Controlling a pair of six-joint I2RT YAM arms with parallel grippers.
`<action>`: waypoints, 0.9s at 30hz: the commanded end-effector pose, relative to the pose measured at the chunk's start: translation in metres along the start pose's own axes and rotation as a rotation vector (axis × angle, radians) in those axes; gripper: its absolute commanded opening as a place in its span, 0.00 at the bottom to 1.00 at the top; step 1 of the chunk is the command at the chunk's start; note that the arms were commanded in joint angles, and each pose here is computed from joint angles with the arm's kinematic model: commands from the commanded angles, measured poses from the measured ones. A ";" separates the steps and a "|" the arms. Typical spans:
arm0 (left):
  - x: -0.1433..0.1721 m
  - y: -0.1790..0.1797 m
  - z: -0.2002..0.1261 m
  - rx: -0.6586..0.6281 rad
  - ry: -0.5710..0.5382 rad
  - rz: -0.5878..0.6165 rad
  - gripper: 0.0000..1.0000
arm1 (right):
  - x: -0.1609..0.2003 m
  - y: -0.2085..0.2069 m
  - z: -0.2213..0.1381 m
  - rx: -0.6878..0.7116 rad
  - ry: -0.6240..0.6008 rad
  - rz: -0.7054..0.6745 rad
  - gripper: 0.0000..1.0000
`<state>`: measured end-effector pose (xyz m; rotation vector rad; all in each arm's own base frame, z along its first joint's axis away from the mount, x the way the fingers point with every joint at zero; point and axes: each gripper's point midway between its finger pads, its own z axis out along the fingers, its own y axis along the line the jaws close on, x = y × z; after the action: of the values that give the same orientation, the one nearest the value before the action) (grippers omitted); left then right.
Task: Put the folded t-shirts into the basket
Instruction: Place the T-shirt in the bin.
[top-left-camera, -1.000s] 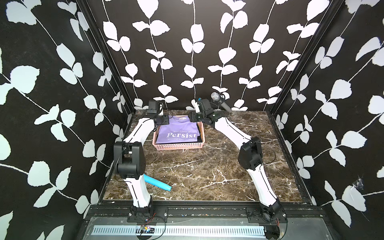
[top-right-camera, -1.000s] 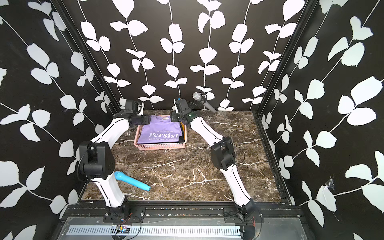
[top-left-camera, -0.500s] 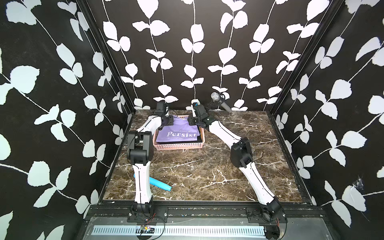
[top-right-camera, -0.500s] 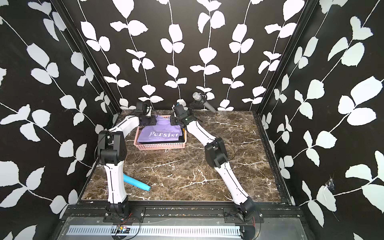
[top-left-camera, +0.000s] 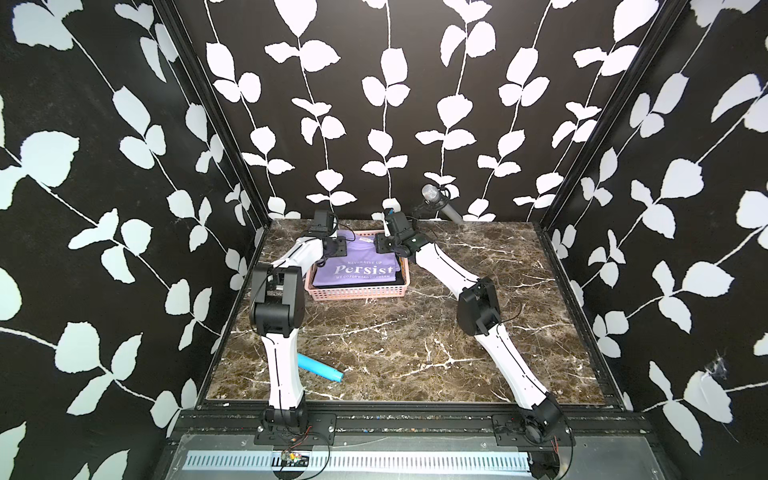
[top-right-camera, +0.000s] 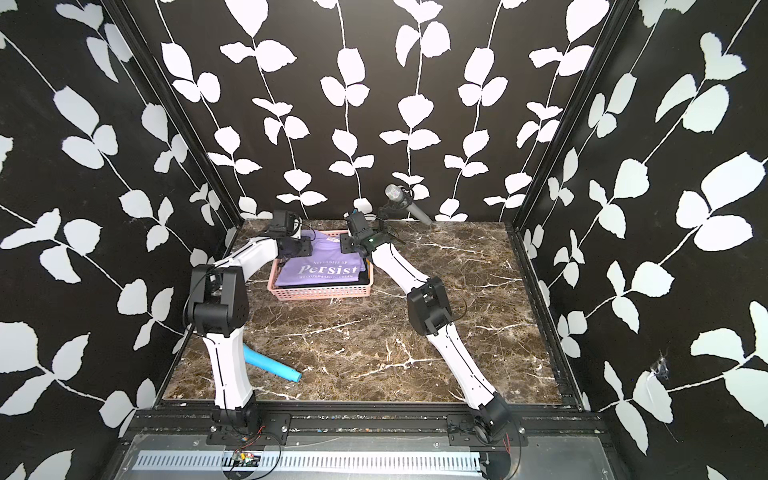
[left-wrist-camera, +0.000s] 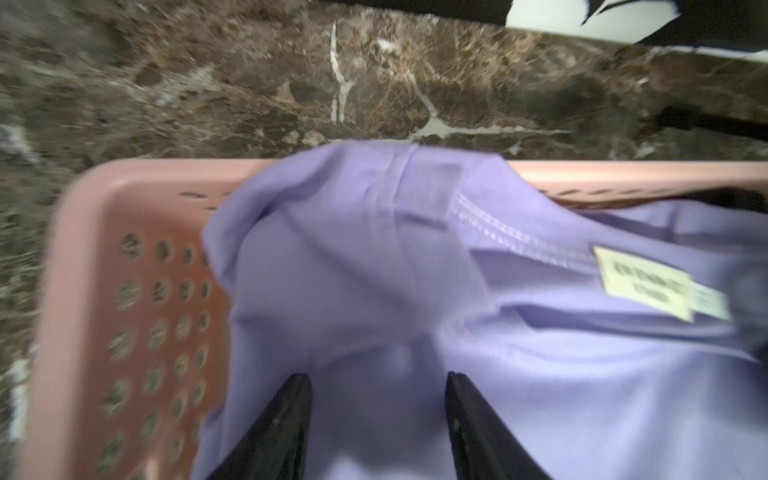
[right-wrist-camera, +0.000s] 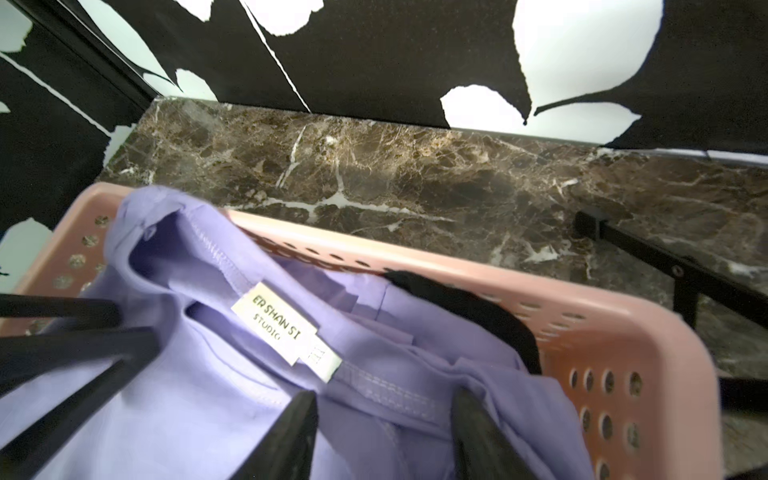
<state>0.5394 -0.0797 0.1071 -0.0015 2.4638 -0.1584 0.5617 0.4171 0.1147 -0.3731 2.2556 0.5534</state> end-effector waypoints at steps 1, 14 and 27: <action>-0.021 -0.007 -0.057 0.011 -0.103 -0.002 0.57 | -0.043 0.020 -0.057 -0.060 -0.060 -0.041 0.59; 0.062 -0.004 -0.074 0.035 -0.034 -0.023 0.57 | 0.043 0.056 -0.092 -0.160 0.110 -0.086 0.53; 0.098 -0.001 -0.062 0.010 0.045 -0.006 0.57 | 0.122 0.036 -0.065 -0.065 0.321 -0.107 0.38</action>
<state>0.4321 -0.0781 0.0923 -0.0032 2.5062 -0.1902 0.4305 0.4173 0.0916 -0.6357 2.4487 0.6231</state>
